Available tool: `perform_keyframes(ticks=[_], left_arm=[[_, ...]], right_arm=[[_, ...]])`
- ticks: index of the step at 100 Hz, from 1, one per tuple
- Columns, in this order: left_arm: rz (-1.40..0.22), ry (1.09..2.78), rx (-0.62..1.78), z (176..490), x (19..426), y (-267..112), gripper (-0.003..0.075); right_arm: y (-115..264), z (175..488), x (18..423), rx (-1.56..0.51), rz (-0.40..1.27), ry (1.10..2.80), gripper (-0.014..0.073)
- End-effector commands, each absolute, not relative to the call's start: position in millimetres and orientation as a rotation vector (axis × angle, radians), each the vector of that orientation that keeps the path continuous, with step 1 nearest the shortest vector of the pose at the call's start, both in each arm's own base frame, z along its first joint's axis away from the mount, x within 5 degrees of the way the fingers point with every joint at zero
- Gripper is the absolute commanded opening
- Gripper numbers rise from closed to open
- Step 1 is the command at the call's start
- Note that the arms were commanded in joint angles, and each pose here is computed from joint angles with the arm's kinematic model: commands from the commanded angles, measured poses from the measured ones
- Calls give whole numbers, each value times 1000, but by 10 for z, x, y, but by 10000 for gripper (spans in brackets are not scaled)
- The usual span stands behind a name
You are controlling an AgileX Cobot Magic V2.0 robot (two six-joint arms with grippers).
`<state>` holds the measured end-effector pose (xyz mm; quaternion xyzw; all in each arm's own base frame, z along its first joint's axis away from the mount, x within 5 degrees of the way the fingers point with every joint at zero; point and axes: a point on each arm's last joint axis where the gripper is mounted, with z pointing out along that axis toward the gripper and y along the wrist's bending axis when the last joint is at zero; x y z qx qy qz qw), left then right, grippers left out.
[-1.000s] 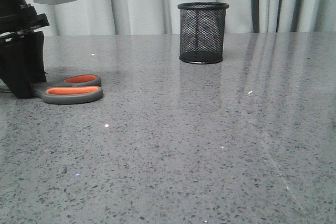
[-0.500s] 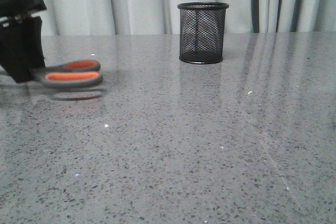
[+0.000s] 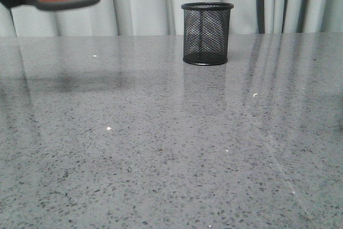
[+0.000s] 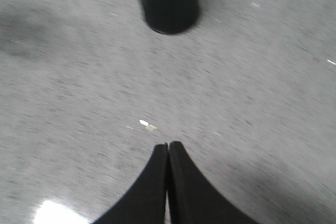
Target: Put scissors into bucket
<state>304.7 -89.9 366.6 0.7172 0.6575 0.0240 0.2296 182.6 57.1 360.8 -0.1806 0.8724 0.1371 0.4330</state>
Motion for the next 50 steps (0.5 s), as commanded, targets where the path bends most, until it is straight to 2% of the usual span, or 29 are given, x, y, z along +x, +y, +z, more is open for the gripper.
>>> perform_keyframes(ticks=[1,22,50], left_arm=[[53,1731,1902,4025,2848,-926,113],[66,1616,1856,4331,2681,-1007,113],[63,1500,1893,4476,2541,-1208,113]], right_arm=[[653,3798,1891,-447,437,2020,-50],[860,3824,2056,-473,711,1892,-50],[1058,3958,2303,-543,964,1800,-50]])
